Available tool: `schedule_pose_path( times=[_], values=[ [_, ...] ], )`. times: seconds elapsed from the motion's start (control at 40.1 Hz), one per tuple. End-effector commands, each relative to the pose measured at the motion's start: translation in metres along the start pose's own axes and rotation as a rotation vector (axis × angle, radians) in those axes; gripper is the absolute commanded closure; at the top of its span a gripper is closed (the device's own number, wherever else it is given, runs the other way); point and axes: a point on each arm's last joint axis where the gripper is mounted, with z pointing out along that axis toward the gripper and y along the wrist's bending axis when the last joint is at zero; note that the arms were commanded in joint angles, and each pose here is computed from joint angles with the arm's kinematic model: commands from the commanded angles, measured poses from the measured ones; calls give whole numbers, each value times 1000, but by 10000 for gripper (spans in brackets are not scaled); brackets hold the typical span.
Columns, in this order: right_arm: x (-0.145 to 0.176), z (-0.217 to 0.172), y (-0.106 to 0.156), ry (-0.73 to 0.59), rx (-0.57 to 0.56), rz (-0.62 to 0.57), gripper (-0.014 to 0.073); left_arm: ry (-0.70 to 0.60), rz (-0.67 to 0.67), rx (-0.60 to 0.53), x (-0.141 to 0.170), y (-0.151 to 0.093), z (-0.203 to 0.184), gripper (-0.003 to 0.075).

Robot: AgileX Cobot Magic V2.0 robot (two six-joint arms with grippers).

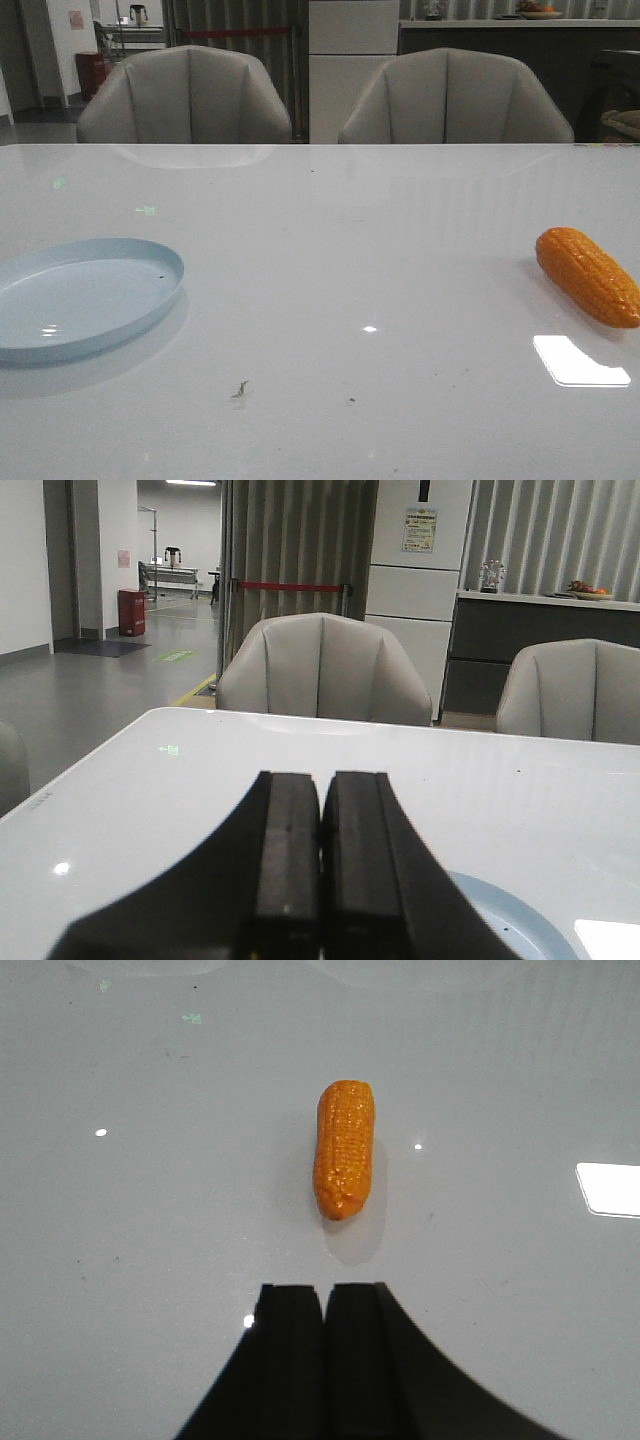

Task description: Place corn on plate with both arms

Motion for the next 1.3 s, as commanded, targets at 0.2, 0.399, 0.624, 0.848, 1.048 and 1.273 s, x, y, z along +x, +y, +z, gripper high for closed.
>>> schedule_pose_path(
  times=[0.2,0.399,0.624,0.848,1.048,1.273],
  values=[
    [-16,-5,-1,-140,14,-5,570,-60,-12,-4,5,1,-1,627],
    [-21,-5,-2,-191,24,-9,570,-60,-12,-4,5,1,-1,627],
    [-38,-11,-5,-387,56,3,570,-141,-12,-13,-3,2,-2,627],
    [-61,-23,-8,-593,75,85,569,-254,-20,-13,-30,1,-5,627],
    [-104,-50,3,-564,3,77,568,-306,36,9,-76,-4,-11,627],
    [-158,-45,12,-365,-41,66,568,-196,112,16,-128,-9,9,627]
  ],
)
